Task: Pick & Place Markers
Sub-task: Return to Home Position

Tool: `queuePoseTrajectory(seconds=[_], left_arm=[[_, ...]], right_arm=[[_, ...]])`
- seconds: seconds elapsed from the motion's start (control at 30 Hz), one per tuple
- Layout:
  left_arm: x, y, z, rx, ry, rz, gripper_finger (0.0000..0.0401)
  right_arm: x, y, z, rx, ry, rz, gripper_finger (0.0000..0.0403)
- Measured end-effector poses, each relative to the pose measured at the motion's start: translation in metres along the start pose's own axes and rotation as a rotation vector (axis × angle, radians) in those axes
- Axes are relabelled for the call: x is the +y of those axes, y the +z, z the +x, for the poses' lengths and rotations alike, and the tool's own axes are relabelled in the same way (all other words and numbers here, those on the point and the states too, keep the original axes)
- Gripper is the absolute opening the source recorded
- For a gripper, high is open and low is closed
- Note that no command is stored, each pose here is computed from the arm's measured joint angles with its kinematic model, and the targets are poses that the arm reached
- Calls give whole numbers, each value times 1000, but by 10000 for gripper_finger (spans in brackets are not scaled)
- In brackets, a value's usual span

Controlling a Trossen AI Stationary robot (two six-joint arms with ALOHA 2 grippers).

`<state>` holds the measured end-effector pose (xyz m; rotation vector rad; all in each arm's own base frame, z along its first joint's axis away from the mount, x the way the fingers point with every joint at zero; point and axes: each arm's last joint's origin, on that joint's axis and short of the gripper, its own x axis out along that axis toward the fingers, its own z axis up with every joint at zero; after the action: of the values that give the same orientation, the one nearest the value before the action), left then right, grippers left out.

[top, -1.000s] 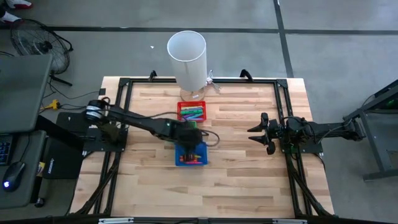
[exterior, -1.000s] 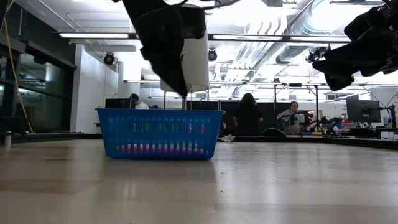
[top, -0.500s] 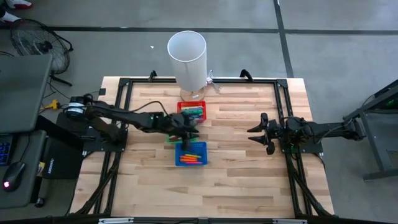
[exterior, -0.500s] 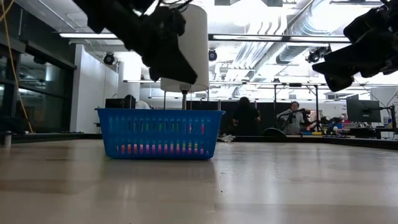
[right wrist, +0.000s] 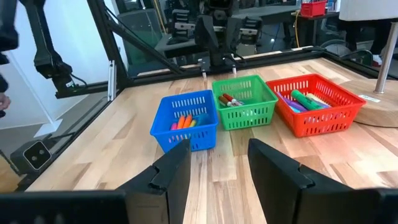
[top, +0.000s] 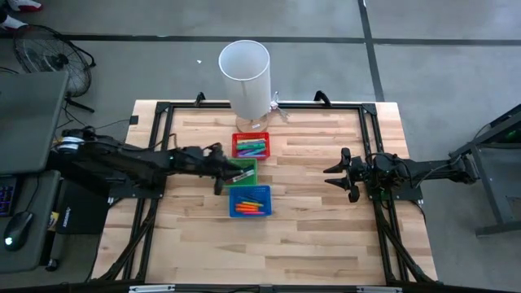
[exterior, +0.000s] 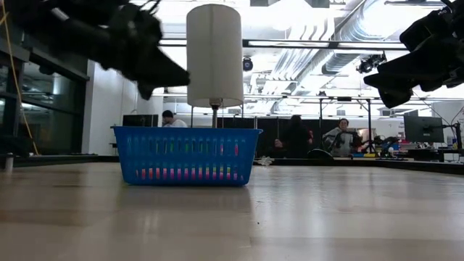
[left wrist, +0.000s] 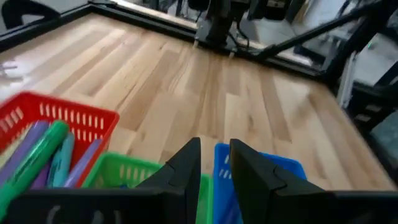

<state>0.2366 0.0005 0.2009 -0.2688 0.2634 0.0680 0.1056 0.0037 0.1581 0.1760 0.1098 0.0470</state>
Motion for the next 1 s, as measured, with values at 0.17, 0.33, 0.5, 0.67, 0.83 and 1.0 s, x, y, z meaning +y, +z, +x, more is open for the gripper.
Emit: queuePoseTrajectory(seconds=[0.17,0.33,0.5,0.67,0.83,1.0], left_arm=[[6,-14,-32,-65,-9,-51,83],[9,-20,-60,-144,-17,-55,83],[11,-29,-80,-102,-30,-93,83],[12,-32,-101,-90,-41,-102,83],[13,-33,-119,-110,-52,-100,83],[16,-41,-130,-238,-79,-86,83]], right_arm=[[0,0,0,1,0,0,149],[0,0,0,1,0,0,149],[0,0,0,1,0,1,149],[0,0,0,1,1,0,149],[0,0,0,1,0,1,149],[0,0,0,1,1,1,149]])
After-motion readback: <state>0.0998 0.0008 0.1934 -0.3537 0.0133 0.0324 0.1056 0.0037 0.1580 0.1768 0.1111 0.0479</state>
